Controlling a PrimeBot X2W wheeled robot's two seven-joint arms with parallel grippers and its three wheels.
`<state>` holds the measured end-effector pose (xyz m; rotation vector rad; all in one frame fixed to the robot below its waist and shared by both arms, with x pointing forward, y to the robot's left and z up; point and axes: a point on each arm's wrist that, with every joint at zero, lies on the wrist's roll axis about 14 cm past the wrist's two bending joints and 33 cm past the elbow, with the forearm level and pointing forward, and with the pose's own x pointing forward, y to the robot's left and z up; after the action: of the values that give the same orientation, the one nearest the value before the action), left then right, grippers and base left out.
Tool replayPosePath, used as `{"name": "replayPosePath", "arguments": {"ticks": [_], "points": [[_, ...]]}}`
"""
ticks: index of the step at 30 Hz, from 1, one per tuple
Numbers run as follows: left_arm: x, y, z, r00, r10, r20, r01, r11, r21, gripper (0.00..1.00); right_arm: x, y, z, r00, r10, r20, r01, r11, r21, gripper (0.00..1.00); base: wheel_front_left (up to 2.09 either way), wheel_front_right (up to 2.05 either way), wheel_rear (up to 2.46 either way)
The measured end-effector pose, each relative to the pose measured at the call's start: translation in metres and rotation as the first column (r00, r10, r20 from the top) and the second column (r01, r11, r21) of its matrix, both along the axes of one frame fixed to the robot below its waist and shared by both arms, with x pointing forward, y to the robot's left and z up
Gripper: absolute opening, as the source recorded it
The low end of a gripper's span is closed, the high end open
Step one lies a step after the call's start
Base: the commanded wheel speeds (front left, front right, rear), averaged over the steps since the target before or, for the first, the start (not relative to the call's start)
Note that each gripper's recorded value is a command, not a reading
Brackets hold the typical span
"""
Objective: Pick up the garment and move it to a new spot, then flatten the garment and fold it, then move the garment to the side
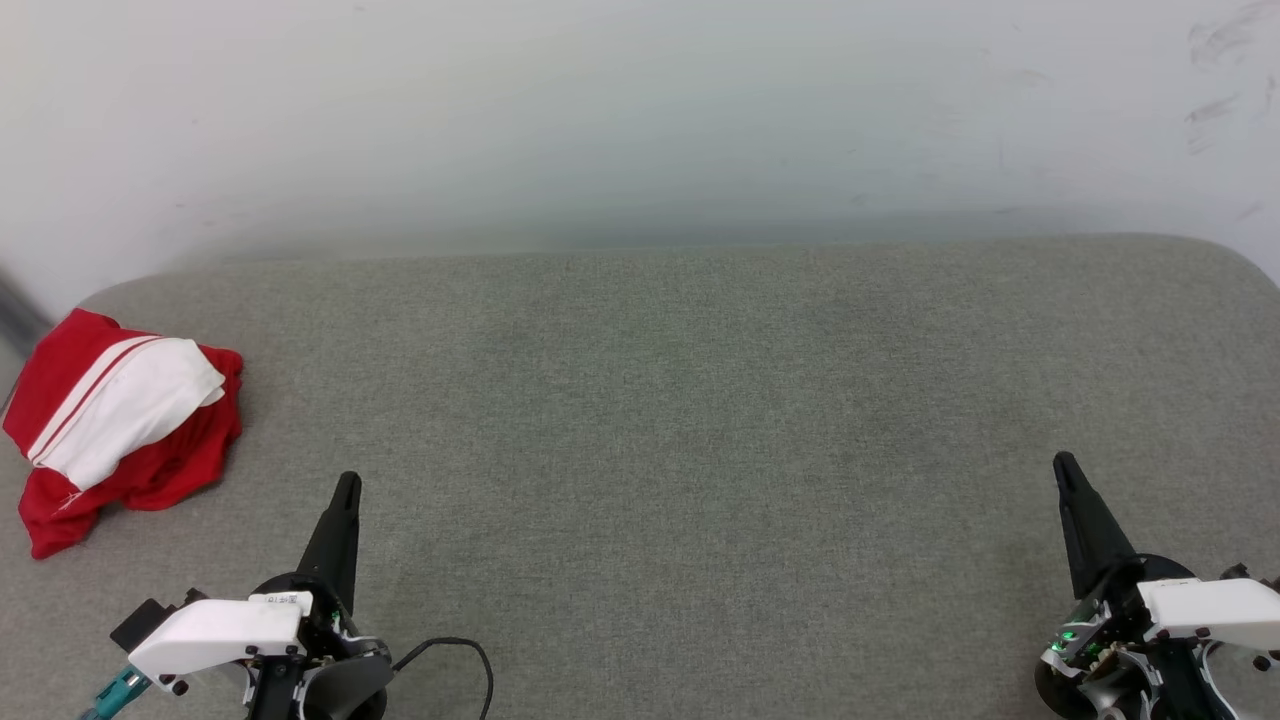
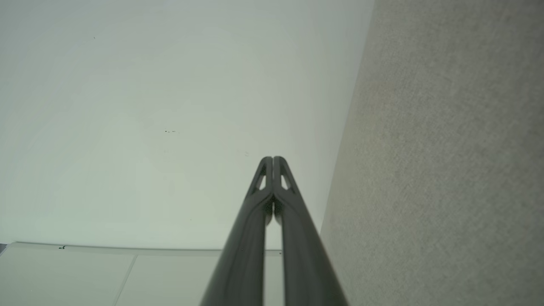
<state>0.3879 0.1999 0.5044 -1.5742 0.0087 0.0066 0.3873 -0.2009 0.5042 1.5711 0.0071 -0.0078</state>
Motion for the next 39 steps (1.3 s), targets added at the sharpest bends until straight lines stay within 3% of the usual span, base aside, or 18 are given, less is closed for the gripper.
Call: {"name": "replayPosePath", "arguments": {"ticks": [29,30,39], "points": [[0.0,0.0,0.0,1.0,0.0,0.0,0.0,1.0,0.0,0.0,0.0,0.0,0.0,1.0,0.0,0.0,0.0,1.0,0.0,0.0,0.0,0.0,0.0],[0.0,0.0,-0.001,1.0,0.0,-0.003,0.0,1.0,-0.001,1.0,0.0,0.0,-0.001,1.0,0.0,-0.003,0.0,1.0,0.0,1.0,0.0,0.0,0.0],[-0.015,-0.001,-0.03,0.996,0.013,-0.09,-0.013,1.0,0.003,1.0,-0.014,0.001,-0.029,0.996,-0.007,-0.087,0.007,1.0,-0.011,1.0,0.0,0.0,0.0]]}}
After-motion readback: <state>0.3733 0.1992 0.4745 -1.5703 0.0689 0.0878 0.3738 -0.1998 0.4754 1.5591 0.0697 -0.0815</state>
